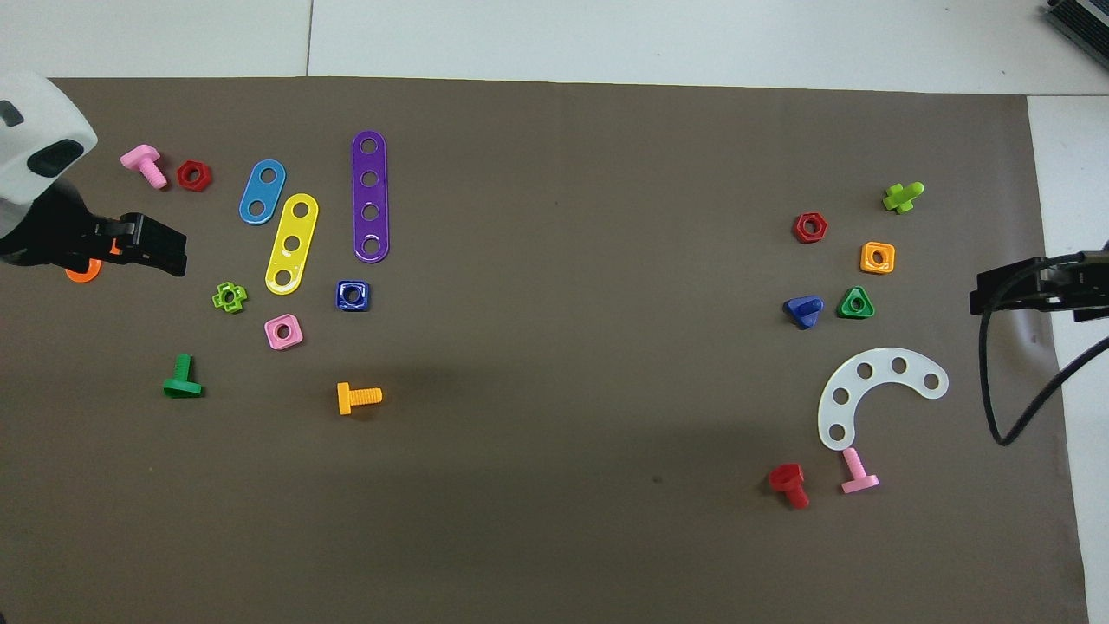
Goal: Unscrew and place screws in storage area
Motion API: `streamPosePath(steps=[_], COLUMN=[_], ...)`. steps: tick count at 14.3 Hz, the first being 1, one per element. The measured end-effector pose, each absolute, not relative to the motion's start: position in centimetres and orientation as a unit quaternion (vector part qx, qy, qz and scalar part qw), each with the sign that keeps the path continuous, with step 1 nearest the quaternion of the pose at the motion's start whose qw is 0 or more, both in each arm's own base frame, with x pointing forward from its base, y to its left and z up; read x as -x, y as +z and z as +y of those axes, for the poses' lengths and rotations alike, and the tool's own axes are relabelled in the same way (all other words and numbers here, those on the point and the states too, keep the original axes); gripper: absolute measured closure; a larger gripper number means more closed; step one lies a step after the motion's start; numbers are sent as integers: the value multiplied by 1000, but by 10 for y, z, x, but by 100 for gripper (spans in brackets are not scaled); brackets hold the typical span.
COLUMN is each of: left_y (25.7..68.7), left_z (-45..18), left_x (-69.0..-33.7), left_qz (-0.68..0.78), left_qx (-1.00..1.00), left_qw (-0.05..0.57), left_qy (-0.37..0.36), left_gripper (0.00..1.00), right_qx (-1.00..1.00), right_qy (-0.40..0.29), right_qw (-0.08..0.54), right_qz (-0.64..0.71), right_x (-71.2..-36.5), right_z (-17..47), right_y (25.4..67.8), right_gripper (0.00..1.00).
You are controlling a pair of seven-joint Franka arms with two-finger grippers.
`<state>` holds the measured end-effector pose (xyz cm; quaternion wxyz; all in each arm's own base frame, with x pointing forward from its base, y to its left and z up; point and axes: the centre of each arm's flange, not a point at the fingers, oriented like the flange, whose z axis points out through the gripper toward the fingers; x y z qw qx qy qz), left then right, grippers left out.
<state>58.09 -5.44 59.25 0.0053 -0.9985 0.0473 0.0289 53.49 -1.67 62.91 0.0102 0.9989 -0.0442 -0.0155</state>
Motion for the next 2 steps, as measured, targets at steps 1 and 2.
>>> streamPosePath(steps=[1,2], left_y=[593,593], left_z=[-54,-54], left_x=[-581,-581], left_qz=[47,47], left_qx=[998,998], left_qw=[5,5], left_qy=[29,29], left_gripper=[0,0], right_qx=[-999,-999], right_qy=[-16,-15], right_qw=[10,10], right_qz=[-44,-44], right_x=[-535,-535], right_z=[-17,-17], right_y=[629,629], right_gripper=[0,0])
